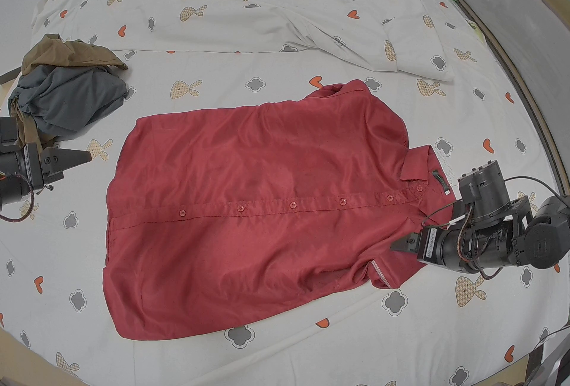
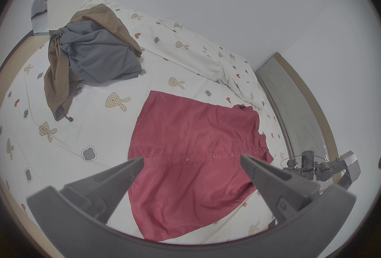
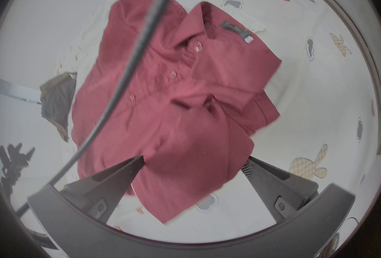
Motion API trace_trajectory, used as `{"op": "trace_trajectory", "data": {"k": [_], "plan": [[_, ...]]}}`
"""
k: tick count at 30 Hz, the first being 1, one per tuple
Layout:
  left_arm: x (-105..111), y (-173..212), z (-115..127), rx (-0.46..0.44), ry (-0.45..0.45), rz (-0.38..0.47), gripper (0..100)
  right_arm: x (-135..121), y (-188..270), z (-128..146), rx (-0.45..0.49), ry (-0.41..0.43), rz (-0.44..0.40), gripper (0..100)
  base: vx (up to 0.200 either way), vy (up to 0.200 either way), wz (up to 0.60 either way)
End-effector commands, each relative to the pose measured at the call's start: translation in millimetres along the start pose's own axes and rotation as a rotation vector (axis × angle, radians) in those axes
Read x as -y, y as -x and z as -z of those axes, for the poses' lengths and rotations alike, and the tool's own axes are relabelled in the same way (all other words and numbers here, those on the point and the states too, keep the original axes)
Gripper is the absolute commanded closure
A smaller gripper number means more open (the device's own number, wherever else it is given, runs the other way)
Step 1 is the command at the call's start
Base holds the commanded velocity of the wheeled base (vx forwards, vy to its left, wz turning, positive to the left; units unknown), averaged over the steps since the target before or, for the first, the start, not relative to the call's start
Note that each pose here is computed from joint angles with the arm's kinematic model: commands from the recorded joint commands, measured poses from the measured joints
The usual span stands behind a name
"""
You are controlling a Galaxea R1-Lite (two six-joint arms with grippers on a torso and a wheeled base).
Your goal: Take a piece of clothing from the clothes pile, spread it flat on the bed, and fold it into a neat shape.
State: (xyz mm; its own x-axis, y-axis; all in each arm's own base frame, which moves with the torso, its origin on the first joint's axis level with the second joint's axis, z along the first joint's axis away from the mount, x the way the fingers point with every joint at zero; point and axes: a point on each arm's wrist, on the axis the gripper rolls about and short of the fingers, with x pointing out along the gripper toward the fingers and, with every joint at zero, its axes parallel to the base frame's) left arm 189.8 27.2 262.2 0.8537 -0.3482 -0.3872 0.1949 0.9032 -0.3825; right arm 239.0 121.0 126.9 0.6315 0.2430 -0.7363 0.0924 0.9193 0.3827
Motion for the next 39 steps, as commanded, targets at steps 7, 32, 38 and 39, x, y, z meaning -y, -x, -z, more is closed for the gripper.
{"op": "trace_trajectory", "data": {"k": [7,32,38,39], "plan": [[-0.9,-1.3,0.5,-0.005,0.004,-0.001,0,3.7,-5.9,-9.7,0.086,-0.075,-0.046,0,0.000,0.000,0.00],[-1.6,-2.1,1.5,-0.009,0.005,-0.002,0,6.4,13.8,-13.2,0.135,-0.088,-0.094,100,0.000,0.000,0.00],[-1.6,-2.1,1.5,-0.009,0.005,-0.003,0,7.9,22.4,-11.6,0.142,-0.086,-0.102,100,0.000,0.000,0.00],[-1.6,-2.1,1.5,-0.009,0.005,-0.003,0,7.9,22.4,-11.6,0.142,-0.086,-0.102,100,0.000,0.000,0.00]]}}
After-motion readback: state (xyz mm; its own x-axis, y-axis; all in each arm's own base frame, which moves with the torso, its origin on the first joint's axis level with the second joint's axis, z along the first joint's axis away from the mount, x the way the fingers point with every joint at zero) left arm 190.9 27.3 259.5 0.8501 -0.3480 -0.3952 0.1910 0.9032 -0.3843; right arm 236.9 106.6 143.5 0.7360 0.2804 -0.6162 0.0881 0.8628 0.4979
